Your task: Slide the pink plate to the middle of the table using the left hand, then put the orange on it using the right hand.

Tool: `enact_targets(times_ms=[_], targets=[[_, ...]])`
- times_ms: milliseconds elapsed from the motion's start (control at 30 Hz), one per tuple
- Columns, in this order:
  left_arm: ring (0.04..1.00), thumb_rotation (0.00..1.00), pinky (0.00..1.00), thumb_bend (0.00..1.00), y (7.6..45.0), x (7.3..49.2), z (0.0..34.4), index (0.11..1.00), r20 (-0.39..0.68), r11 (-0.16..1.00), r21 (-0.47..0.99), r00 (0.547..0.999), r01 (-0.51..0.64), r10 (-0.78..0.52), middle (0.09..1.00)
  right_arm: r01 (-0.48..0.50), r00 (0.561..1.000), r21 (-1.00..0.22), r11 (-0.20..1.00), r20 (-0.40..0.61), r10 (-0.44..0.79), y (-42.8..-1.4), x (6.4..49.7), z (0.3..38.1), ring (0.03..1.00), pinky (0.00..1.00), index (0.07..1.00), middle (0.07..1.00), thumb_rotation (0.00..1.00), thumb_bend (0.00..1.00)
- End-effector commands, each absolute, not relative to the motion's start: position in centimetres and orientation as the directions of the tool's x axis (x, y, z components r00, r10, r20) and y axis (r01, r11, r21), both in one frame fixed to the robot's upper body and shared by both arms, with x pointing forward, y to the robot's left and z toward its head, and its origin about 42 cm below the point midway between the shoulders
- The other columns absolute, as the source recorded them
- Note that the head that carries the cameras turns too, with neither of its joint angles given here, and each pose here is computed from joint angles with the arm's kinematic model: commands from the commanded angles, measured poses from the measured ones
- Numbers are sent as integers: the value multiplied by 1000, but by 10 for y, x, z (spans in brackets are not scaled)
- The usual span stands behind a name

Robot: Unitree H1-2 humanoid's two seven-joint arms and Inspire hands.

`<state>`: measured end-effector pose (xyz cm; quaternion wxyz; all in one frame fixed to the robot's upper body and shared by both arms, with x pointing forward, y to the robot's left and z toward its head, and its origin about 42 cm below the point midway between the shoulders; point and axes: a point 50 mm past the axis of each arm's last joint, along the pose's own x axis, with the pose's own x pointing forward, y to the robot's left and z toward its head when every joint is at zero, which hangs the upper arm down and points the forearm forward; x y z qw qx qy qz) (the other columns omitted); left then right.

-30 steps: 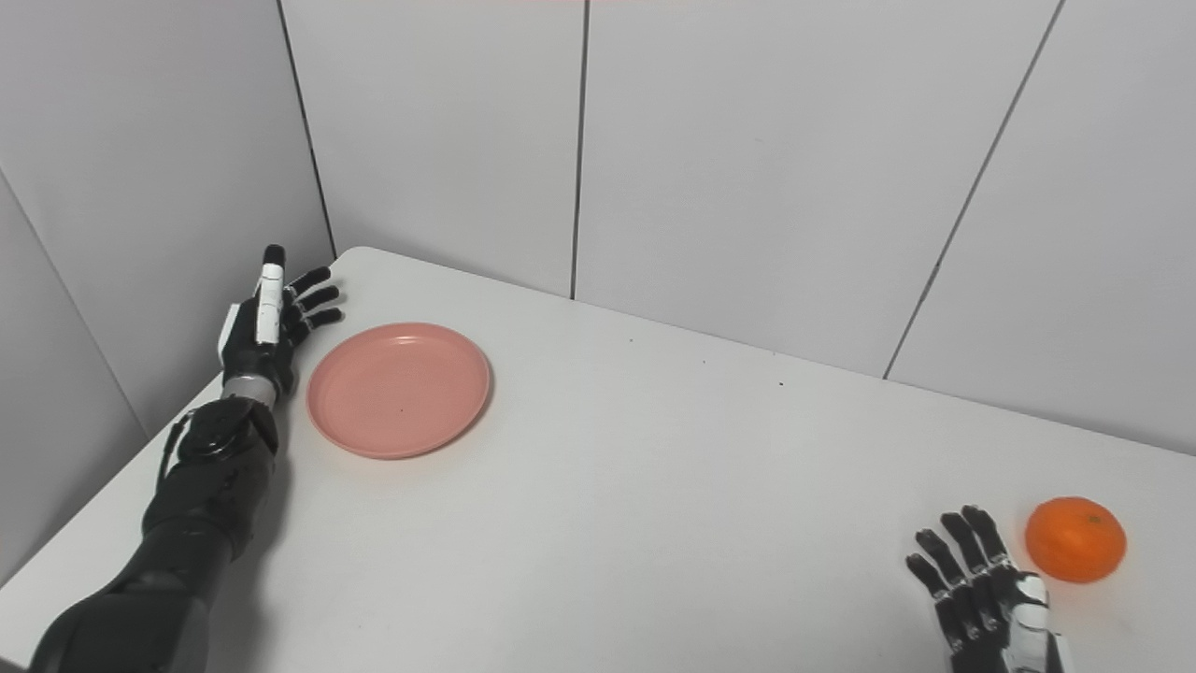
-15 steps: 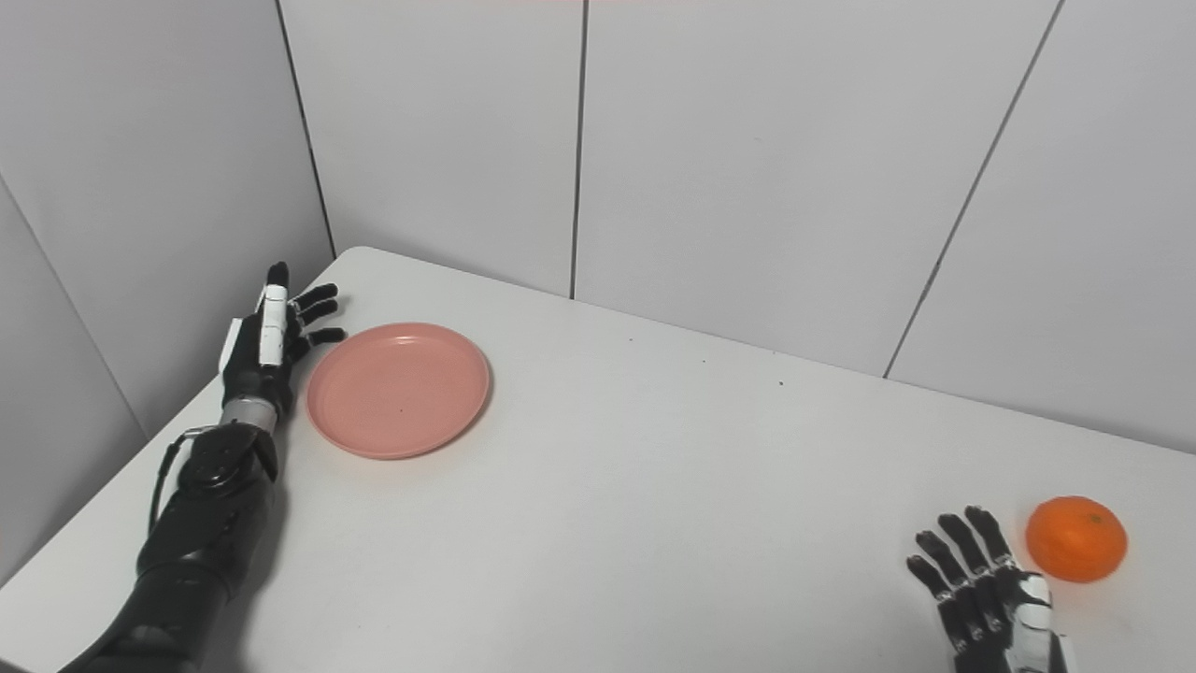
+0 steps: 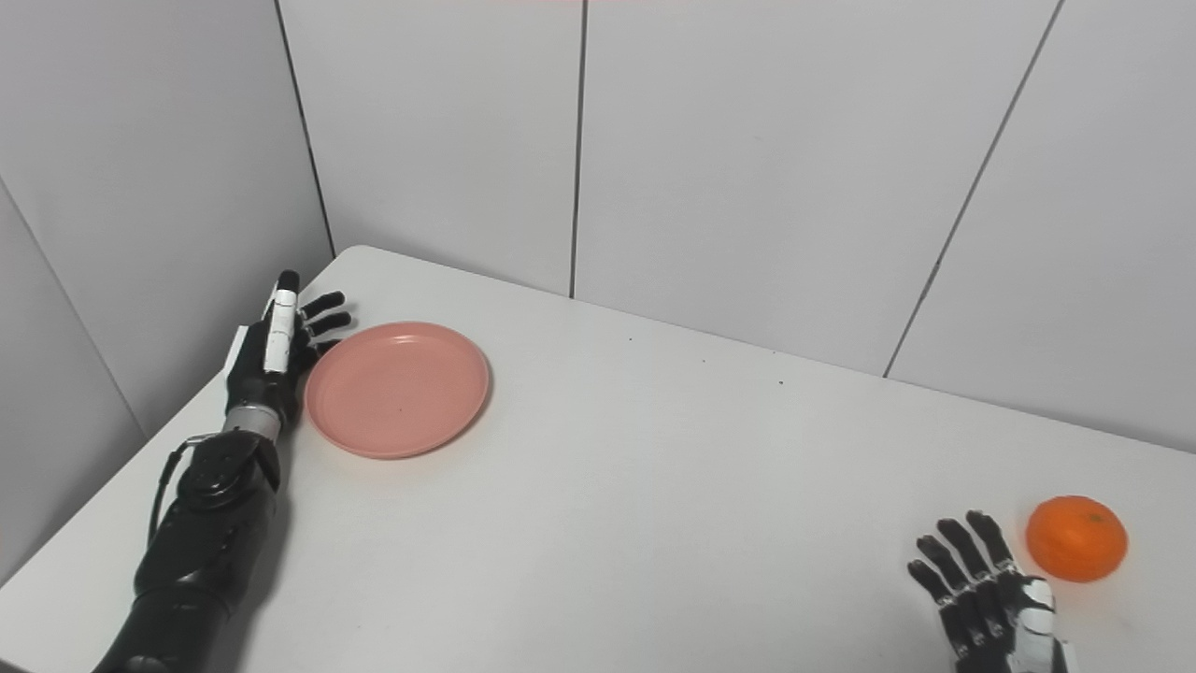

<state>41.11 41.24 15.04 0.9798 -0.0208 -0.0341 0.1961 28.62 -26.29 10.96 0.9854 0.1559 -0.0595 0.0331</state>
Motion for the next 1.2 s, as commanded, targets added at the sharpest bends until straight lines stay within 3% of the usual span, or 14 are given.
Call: enact_targets(times_ms=[0, 667, 1100, 1167], targets=[[708, 924, 537, 881, 407, 421, 169, 1000, 99, 931, -64, 926, -360, 365, 769, -39, 999, 338, 941, -15, 47, -259, 261, 74, 837, 825, 884, 855, 929, 718], [762, 912, 576, 909, 371, 428, 187, 1000, 110, 955, -68, 949, -288, 294, 768, -34, 999, 345, 938, -23, 45, -255, 264, 74, 828, 807, 889, 845, 932, 683], [770, 951, 604, 792, 342, 426, 186, 1000, 96, 977, -40, 972, -210, 213, 789, -46, 998, 339, 940, -19, 56, -254, 262, 76, 819, 809, 893, 841, 927, 688], [786, 949, 615, 803, 340, 425, 185, 1000, 85, 979, -36, 976, -199, 201, 830, -49, 998, 336, 940, -16, 58, -254, 261, 76, 825, 812, 895, 845, 931, 687]])
